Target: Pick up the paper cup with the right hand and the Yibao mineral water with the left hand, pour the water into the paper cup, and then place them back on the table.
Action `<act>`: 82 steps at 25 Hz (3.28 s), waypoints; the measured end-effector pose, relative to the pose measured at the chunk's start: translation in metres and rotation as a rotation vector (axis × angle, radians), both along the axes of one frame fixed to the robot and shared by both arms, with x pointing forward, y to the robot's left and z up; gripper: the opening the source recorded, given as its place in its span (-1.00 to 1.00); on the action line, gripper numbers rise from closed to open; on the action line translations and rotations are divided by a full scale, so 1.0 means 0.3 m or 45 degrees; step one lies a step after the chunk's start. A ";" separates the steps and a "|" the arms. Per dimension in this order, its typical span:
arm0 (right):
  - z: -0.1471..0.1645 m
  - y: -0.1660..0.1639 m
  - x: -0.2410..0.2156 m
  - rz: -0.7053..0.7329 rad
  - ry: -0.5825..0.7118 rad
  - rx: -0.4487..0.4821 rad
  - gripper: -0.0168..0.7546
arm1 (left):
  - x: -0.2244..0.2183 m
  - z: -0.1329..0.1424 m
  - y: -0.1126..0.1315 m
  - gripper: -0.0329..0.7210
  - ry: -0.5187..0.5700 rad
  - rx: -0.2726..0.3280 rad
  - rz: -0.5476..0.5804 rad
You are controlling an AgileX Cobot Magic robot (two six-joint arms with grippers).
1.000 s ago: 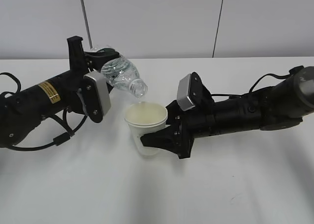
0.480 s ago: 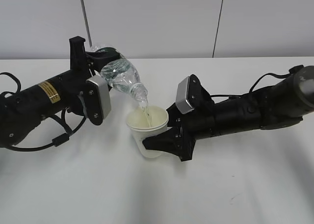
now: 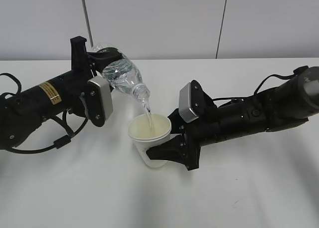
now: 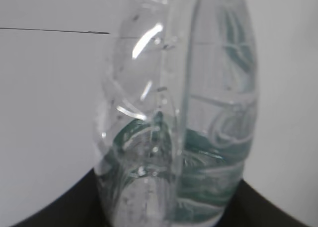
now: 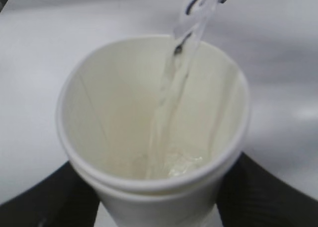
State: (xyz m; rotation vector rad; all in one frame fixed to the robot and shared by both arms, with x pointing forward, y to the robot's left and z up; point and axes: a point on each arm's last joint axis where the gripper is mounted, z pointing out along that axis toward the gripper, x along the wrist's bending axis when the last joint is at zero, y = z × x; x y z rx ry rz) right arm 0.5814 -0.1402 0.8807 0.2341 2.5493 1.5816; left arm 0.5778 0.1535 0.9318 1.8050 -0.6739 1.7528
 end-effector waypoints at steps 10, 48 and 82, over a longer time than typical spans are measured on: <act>0.002 0.001 0.002 0.014 0.002 -0.008 0.34 | 0.001 0.002 -0.001 -0.02 -0.043 0.038 -0.002; -0.002 -0.002 0.004 0.010 0.017 -0.036 0.37 | 0.000 0.003 -0.002 -0.03 -0.088 0.081 -0.010; -0.024 -0.095 0.024 -0.383 -0.030 0.100 0.33 | -0.010 -0.031 0.122 -0.04 1.555 -1.229 -0.063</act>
